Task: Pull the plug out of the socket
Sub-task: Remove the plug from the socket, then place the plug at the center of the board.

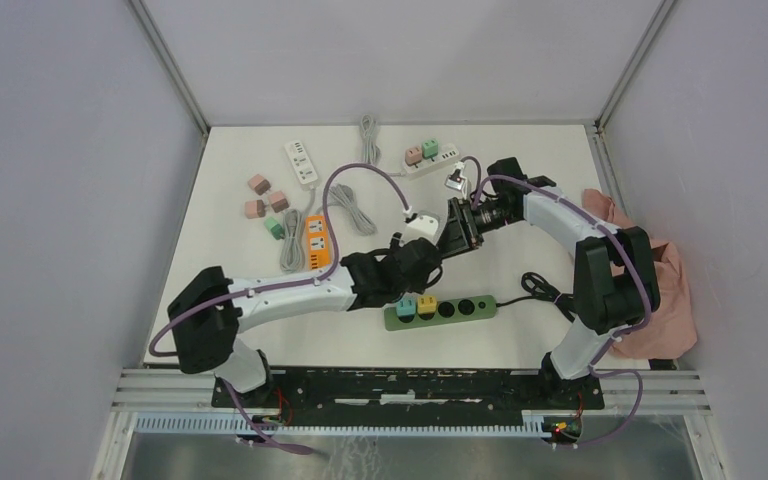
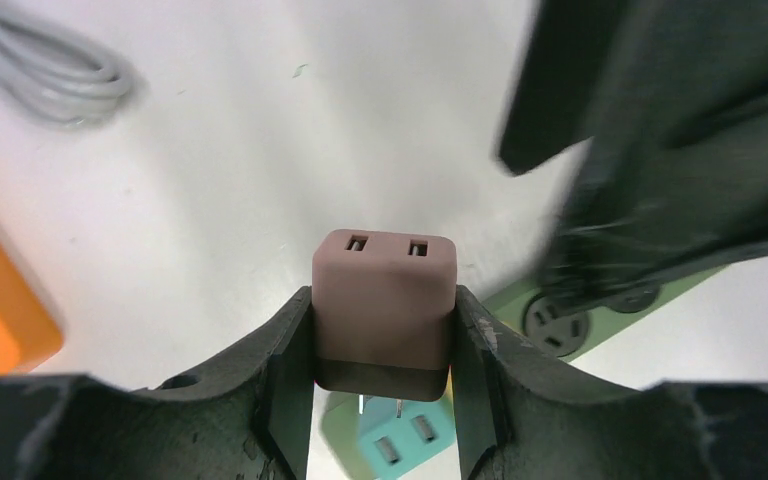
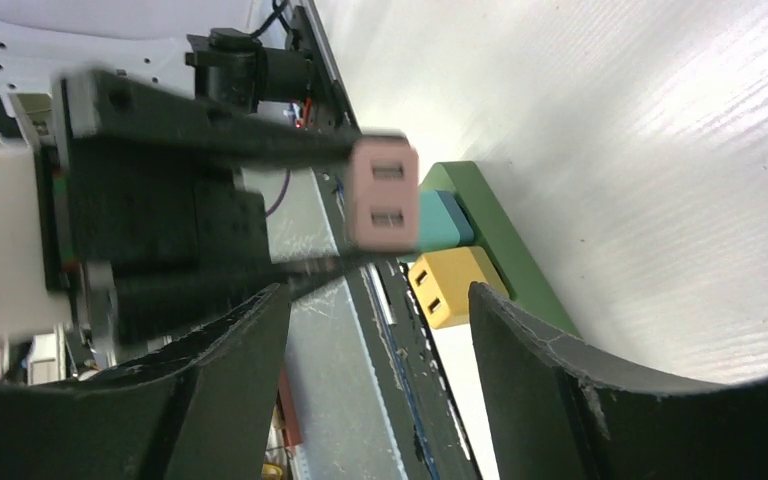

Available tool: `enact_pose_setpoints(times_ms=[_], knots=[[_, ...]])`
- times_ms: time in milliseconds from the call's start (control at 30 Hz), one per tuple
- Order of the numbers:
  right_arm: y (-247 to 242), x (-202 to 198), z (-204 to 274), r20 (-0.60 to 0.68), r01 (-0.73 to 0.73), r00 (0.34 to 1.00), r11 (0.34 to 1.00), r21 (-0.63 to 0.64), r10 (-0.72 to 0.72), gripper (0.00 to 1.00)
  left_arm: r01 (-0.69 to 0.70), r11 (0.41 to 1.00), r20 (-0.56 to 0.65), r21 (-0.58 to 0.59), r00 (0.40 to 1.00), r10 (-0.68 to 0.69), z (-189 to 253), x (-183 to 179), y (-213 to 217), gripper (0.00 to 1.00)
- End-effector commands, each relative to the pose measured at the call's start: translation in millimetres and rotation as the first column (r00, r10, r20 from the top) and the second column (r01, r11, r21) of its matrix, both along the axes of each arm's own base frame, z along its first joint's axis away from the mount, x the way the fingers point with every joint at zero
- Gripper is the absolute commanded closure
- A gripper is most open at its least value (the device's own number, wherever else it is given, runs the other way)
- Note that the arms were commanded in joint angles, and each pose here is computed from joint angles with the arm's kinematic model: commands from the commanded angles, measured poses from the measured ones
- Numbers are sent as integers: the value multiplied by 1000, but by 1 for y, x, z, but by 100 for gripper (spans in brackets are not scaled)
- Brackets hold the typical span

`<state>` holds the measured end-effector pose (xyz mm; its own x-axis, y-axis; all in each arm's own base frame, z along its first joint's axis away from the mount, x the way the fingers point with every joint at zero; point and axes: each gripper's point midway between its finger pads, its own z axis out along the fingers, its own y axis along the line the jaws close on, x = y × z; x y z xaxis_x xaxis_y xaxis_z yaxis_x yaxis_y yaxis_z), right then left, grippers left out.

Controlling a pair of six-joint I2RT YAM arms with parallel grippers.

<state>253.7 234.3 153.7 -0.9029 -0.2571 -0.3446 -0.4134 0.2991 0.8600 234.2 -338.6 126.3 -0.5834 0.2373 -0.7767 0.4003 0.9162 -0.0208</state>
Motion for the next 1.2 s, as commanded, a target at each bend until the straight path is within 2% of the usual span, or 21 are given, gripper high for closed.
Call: enact_pose_setpoints(times_ms=[0, 67, 200, 300, 500, 567, 633, 733, 833, 900, 967, 1033, 1100, 1167], knots=[[-4, 2, 10, 130, -41, 991, 999, -26, 44, 28, -159, 983, 34, -95, 986, 163, 27, 25, 48, 97], [-6, 0, 11, 152, -60, 986, 998, -31, 64, 28, -252, 963, 31, -100, 966, 256, 26, 41, 85, 97], [-7, -5, 13, 203, -98, 974, 995, -18, 99, 28, -422, 873, 2, -244, 900, 435, 28, 82, 163, 97], [-8, -9, 15, 231, -124, 965, 992, -2, 122, 28, -547, 761, -39, -348, 820, 571, 27, 108, 217, 97], [-9, -12, 22, 267, -140, 954, 990, 2, 135, 27, -740, 526, -148, -419, 627, 765, 11, 145, 305, 97], [-9, -12, 23, 270, -137, 954, 991, 4, 131, 28, -782, 450, -196, -430, 568, 800, 3, 153, 329, 97], [-9, -12, 23, 272, -137, 953, 991, 1, 131, 27, -804, 399, -226, -441, 530, 817, -5, 161, 344, 96], [-9, -11, 21, 265, -137, 955, 991, -2, 133, 27, -820, 353, -250, -451, 495, 832, -10, 179, 356, 95], [-9, -13, 20, 259, -142, 956, 990, 3, 137, 27, -875, 318, -297, -366, 434, 851, -23, 195, 367, 93], [-9, -13, 19, 252, -144, 958, 990, 6, 138, 27, -906, 301, -299, -296, 387, 872, -27, 204, 376, 83], [-9, -13, 19, 252, -147, 957, 989, 6, 141, 27, -922, 286, -293, -260, 357, 887, -29, 211, 383, 65], [-9, -14, 18, 248, -152, 958, 988, 5, 146, 27, -926, 272, -302, -260, 346, 888, -32, 215, 384, 41], [-9, -14, 17, 241, -155, 959, 988, 6, 149, 27, -926, 260, -306, -272, 340, 889, -31, 217, 384, 22], [-10, -14, 17, 241, -158, 959, 988, 5, 152, 27, -921, 261, -306, -289, 347, 887, -26, 218, 383, 15]])
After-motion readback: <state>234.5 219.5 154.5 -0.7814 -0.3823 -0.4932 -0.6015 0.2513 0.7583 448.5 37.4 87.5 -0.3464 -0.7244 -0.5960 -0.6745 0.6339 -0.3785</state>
